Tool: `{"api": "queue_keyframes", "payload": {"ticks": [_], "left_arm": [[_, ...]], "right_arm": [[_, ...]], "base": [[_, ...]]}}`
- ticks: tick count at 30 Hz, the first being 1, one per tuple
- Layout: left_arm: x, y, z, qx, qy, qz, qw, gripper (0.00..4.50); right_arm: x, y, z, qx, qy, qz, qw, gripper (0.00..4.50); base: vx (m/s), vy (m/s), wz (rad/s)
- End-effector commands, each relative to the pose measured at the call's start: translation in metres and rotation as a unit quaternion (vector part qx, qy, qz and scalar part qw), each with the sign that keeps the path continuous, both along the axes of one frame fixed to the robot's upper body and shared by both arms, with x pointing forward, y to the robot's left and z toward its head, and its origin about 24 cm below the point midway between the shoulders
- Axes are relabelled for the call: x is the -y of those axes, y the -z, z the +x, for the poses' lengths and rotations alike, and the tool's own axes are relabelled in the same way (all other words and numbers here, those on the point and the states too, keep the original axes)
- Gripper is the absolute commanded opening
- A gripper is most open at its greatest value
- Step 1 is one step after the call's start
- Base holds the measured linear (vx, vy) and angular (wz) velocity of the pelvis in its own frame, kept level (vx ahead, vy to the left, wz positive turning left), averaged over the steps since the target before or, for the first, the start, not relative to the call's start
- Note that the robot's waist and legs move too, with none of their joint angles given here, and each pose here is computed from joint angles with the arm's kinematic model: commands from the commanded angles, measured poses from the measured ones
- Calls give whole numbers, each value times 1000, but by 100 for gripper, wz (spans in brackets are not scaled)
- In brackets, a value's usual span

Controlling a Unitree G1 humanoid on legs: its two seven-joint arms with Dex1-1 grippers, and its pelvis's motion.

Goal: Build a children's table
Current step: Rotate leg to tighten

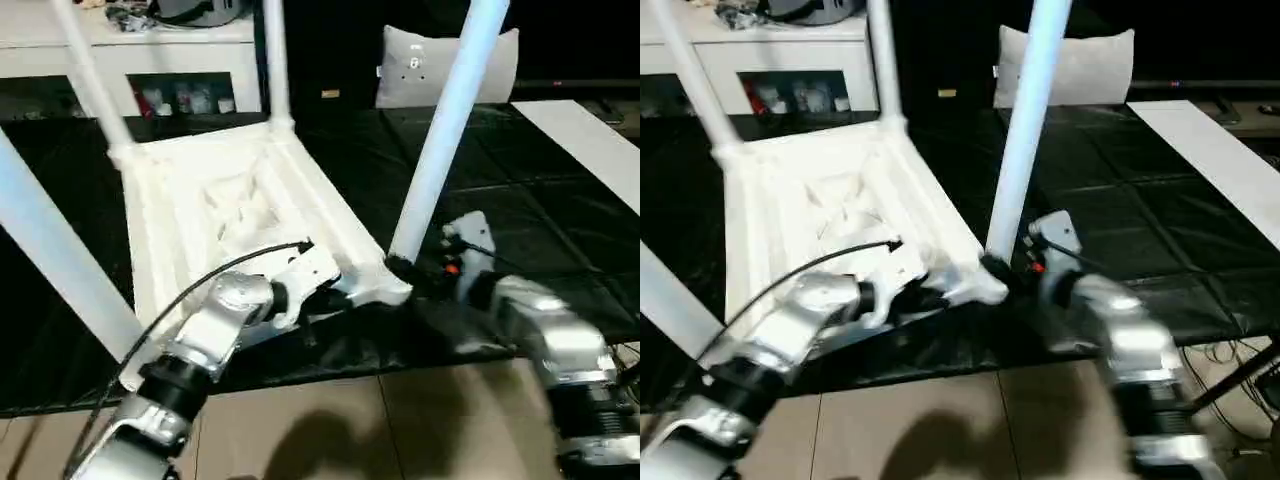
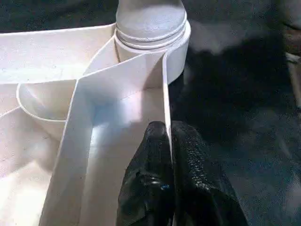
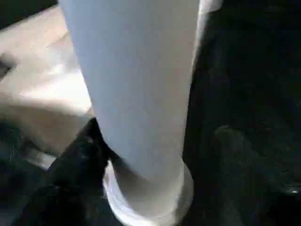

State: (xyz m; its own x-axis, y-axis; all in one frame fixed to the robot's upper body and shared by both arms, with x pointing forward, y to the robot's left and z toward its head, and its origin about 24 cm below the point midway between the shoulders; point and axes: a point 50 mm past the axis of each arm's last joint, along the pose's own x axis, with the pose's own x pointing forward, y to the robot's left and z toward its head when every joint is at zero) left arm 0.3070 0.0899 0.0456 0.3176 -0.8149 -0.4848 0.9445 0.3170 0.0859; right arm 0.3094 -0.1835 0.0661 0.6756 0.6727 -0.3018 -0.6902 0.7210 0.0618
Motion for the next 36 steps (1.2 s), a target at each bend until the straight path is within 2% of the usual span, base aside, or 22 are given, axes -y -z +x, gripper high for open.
{"api": "queue_keyframes", "payload": {"ticks": [1,2,4,5,8,11,14,19,21,23,26,29,30,36], "left_arm": [[1,2,-9,-7,65,12,998,0],[-4,3,-13,-9,100,31,994,0],[-4,3,-13,-9,100,31,994,0],[-10,2,-14,-9,133,51,990,0],[-15,2,-16,-9,161,65,985,0],[-19,0,-18,-12,199,80,977,0],[-21,-2,-20,-15,224,86,971,0],[-19,-3,-20,-15,234,84,969,0],[-20,-3,-20,-14,234,84,968,0],[-20,-2,-20,-14,234,84,968,0],[-20,-2,-20,-14,235,83,968,0],[-21,-2,-20,-16,234,81,969,0],[-21,-1,-20,-18,232,79,969,0],[-22,2,-23,-30,215,64,974,0]], "right_arm": [[3,-3,-3,3,-45,-7,999,414],[7,-8,-6,1,-86,-9,996,423],[7,-8,-6,1,-86,-9,996,429],[9,-12,-9,-3,-131,-19,991,436],[10,-13,-8,7,-155,-35,987,436],[8,-11,-9,2,-202,-34,979,399],[4,-11,-15,-15,-250,-9,968,375],[0,-9,-19,-34,-279,9,960,346],[-2,-7,-21,-41,-286,12,957,320],[-3,-6,-22,-46,-294,17,954,320],[-3,-4,-23,-51,-299,22,953,283],[-3,-4,-24,-59,-306,28,950,270],[-2,-3,-25,-63,-306,33,949,248],[-6,-1,-27,-72,-283,58,955,212]], "base": [[0,0,0],[0,0,0],[0,0,0],[0,0,0],[0,0,0],[0,0,0],[0,0,0],[0,0,0],[0,0,0],[0,0,0],[0,0,0],[0,0,0],[0,0,0],[0,0,0]]}}
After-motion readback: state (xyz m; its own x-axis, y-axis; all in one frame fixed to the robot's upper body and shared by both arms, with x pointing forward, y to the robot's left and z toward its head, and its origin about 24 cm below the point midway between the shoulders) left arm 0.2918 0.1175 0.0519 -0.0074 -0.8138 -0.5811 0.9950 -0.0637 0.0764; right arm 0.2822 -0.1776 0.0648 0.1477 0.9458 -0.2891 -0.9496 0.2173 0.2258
